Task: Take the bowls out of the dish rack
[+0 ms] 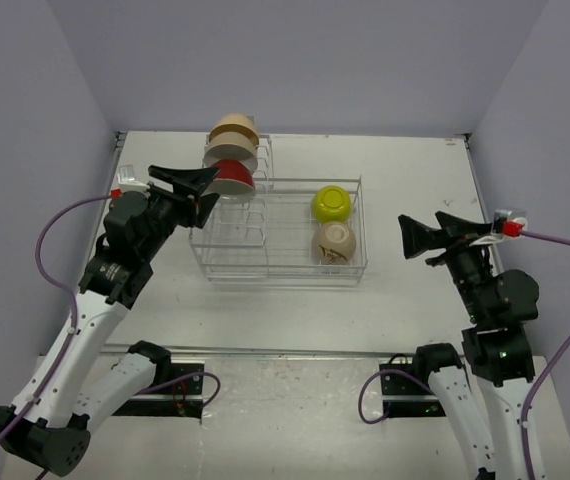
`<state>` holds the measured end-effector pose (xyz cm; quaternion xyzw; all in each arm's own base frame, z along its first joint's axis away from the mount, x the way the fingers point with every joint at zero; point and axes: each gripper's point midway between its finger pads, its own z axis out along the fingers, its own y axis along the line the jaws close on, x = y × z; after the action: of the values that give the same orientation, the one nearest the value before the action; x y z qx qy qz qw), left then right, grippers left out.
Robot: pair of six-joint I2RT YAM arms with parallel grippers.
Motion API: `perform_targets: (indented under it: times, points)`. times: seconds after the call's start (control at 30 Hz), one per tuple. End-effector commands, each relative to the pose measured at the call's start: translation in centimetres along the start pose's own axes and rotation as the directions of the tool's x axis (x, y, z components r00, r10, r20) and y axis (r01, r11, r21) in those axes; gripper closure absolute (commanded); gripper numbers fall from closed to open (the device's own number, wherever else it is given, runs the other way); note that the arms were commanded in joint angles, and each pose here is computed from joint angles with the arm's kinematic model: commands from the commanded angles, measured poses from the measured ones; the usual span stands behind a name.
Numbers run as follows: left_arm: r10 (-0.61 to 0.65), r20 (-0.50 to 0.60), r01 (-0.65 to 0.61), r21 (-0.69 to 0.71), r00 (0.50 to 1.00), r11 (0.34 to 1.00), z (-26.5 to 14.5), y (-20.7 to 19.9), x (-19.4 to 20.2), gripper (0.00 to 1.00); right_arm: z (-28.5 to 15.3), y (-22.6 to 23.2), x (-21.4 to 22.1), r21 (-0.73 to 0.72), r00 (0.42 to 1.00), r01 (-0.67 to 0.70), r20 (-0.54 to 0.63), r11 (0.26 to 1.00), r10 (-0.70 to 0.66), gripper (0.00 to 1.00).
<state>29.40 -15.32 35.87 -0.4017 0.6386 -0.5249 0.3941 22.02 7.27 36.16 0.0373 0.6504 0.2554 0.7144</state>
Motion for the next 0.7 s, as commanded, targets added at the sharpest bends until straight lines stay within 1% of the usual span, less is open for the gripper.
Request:
perform_targets:
  times: [0.0, 0.1, 0.13, 0.17, 0.23, 0.27, 0.3, 0.33, 0.37, 0.4, 0.43, 0.47, 0.5, 0.53, 0.57, 0.6, 0.67]
  points:
    - [0.013, 0.053, -0.015, 0.040, 0.998, 0.999, 0.5, -1.2, -0.8, 0.28, 0.1, 0.6, -0.7, -0.036, 0.999, 0.029, 0.034, 0.999, -0.028, 0.01]
    - [0.032, 0.066, -0.034, 0.033, 0.997, 0.999, 0.5, -1.0, -0.9, 0.28, 0.4, 0.6, -0.6, -0.031, 1.000, 0.009, 0.011, 0.999, -0.009, 0.01]
    - [0.041, 0.075, -0.043, 0.031, 0.996, 0.999, 0.4, -1.1, -1.1, 0.28, 0.8, 0.6, -0.2, -0.032, 1.000, 0.006, -0.013, 0.999, -0.006, 0.01]
    - [0.074, 0.096, -0.074, -0.002, 0.993, 0.997, 0.2, -0.5, -1.5, 0.28, 1.0, 1.0, -0.1, -0.057, 1.000, -0.002, -0.028, 0.998, 0.000, 0.01]
    - [0.119, 0.129, -0.119, -0.004, 0.985, 0.993, -1.1, -1.8, -2.2, 0.28, 1.6, 1.5, 0.6, -0.085, 0.997, -0.024, -0.072, 0.996, 0.018, 0.01]
    - [0.180, 0.146, -0.174, -0.056, 0.973, 0.983, -1.6, -1.0, -2.7, 0.28, 1.7, 2.1, 0.5, -0.111, 0.996, -0.028, -0.085, 0.993, 0.018, 0.01]
    - [0.205, 0.164, -0.200, -0.047, 0.965, 0.979, -2.5, -2.4, -3.1, 0.28, 1.7, 2.8, 0.8, -0.148, 0.993, -0.035, -0.116, 0.988, 0.018, 0.01]
    - [0.265, 0.178, -0.259, -0.056, 0.948, 0.964, -3.4, -2.7, -3.5, 0.27, 2.2, 3.6, 0.7, -0.174, 0.990, -0.039, -0.141, 0.984, 0.014, 0.01]
    - [0.306, 0.191, -0.290, -0.108, 0.933, 0.951, -4.0, -2.0, -4.1, 0.27, 2.4, 4.0, 1.0, -0.192, 0.985, -0.039, -0.171, 0.981, 0.006, 0.01]
    - [0.333, 0.217, -0.318, -0.102, 0.918, 0.943, -5.1, -3.4, -4.7, 0.27, 2.8, 4.2, 1.1, -0.197, 0.983, -0.012, -0.184, 0.980, -0.025, 0.01]
    - [0.366, 0.231, -0.345, -0.128, 0.902, 0.930, -5.6, -3.5, -5.2, 0.26, 2.9, 5.4, 1.6, -0.230, 0.976, -0.006, -0.215, 0.973, -0.044, 0.01]
    - [0.433, 0.239, -0.392, -0.199, 0.869, 0.898, -6.2, -2.6, -6.0, 0.25, 3.8, 5.7, 1.7, -0.218, 0.965, 0.009, -0.254, 0.976, -0.065, 0.01]
    - [0.458, 0.257, -0.414, -0.209, 0.851, 0.886, -6.9, -3.5, -6.5, 0.24, 4.3, 5.8, 1.7, -0.210, 0.961, 0.046, -0.257, 0.977, -0.100, 0.01]
    - [0.484, 0.262, -0.431, -0.236, 0.835, 0.871, -7.4, -3.5, -7.0, 0.23, 4.5, 6.9, 2.0, -0.243, 0.955, 0.047, -0.274, 0.969, -0.115, 0.01]
    - [0.540, 0.250, -0.474, -0.280, 0.804, 0.835, -7.7, -3.0, -7.4, 0.22, 4.8, 7.8, 1.0, -0.259, 0.957, 0.047, -0.265, 0.965, -0.118, 0.01]
    - [0.564, 0.249, -0.490, -0.302, 0.787, 0.818, -7.8, -3.3, -7.8, 0.22, 5.6, 8.2, 1.6, -0.266, 0.949, 0.042, -0.290, 0.963, -0.121, 0.01]
    - [0.633, 0.219, -0.535, -0.375, 0.742, 0.757, -8.2, -2.7, -8.5, 0.22, 6.7, 10.4, 1.6, -0.318, 0.939, 0.039, -0.313, 0.947, -0.144, 0.01]
